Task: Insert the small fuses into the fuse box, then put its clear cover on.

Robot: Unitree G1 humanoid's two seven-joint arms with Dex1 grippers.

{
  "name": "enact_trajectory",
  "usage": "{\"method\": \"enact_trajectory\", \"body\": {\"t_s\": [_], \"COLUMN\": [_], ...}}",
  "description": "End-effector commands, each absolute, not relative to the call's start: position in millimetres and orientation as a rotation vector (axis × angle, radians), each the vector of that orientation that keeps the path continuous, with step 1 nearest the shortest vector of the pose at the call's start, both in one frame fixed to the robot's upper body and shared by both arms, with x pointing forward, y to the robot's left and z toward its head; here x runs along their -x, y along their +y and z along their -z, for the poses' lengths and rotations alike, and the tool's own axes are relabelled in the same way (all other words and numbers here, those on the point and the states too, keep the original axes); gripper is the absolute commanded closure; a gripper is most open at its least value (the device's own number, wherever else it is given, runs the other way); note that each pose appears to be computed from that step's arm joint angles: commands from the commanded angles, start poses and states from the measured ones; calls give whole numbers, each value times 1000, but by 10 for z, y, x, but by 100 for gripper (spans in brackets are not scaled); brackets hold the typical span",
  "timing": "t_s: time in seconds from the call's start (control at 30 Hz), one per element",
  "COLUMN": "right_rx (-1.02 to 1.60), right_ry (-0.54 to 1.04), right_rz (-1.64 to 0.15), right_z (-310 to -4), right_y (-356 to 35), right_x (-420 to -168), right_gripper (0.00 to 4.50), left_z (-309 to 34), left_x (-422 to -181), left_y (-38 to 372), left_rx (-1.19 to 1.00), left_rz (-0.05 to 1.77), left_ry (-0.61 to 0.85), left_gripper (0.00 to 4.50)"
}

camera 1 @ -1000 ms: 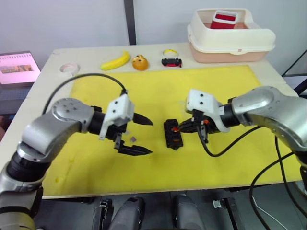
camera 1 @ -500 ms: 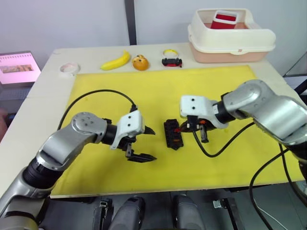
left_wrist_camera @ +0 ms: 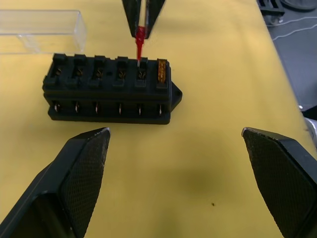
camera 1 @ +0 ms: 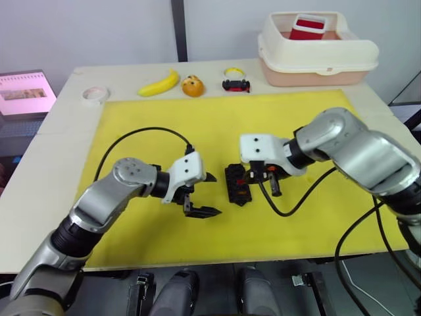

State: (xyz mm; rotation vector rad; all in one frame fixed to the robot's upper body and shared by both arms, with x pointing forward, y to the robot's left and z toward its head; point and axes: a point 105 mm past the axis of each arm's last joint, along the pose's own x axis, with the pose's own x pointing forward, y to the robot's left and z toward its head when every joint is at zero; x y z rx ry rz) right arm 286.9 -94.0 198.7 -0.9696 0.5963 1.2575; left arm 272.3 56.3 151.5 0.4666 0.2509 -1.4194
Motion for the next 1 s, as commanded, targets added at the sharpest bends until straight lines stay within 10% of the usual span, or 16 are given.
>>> {"method": "enact_trajectory", "body": {"t_s": [0.03,1.0], "right_rx": [1007,996], "right_ry": [566,600], "right_rz": [-1247,-1247], "right_z": [-2036,-1868], "right_y": [-939,-959], "right_x": [-2884,-2931], "right_gripper": [450,450], "left_z": [-1559,-1506], "left_x": [-2729,-2739], "left_y": [515,519], "left_rx": [-500,-513], "left_rz": [1421,1401], "left_ry": [209,215], "left_gripper": [2,2]}}
